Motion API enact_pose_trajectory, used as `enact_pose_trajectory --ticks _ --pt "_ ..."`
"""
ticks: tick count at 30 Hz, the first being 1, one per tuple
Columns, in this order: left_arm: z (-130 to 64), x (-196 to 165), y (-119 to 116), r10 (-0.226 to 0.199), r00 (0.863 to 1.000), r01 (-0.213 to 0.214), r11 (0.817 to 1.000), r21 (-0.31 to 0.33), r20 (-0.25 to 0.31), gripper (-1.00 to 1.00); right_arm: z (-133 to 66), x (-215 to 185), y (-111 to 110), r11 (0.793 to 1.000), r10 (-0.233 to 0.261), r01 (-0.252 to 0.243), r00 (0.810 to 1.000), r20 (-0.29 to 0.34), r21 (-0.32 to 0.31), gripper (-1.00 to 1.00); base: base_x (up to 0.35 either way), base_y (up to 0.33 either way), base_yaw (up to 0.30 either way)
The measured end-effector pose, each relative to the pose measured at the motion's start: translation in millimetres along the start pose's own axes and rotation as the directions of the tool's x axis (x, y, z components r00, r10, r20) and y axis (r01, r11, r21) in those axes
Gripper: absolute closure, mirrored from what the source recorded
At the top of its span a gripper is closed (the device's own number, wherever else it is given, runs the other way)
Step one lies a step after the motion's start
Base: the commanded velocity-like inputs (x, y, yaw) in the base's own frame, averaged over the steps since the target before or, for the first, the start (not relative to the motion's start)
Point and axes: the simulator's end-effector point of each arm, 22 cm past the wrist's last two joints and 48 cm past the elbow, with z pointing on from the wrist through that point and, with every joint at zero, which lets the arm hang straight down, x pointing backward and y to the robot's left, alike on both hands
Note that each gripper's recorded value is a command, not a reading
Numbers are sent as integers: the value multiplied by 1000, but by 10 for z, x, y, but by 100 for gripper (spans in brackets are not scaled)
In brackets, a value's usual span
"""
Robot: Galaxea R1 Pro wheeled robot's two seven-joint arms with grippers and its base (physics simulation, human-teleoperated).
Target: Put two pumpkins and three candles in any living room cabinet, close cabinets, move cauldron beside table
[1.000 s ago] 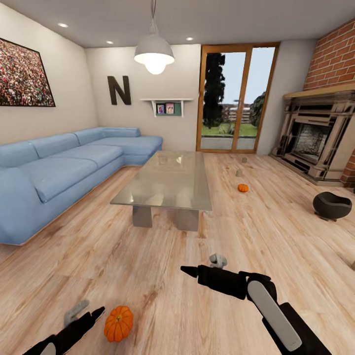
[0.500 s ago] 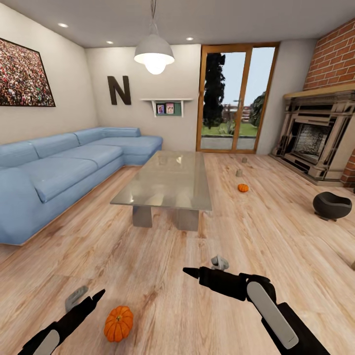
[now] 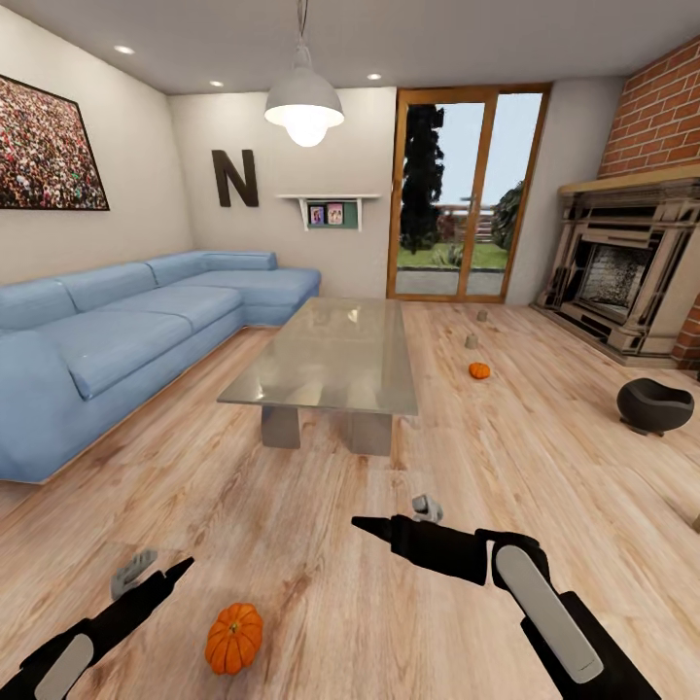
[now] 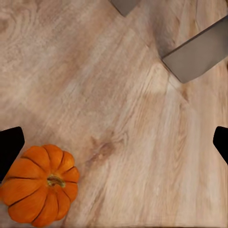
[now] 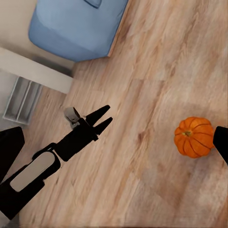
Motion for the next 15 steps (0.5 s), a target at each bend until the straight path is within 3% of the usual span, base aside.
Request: enact_pose_trajectory --ticks 5,15 --pt "-7 8 2 -28 1000 28 1000 3 -13 -100 -24 21 185 998 5 -6 1000 -18 -58 -100 0 17 0" --pt "-41 51 13 -71 996 71 997 16 -50 -100 -52 110 346 991 37 -45 997 -66 -126 -100 0 126 0"
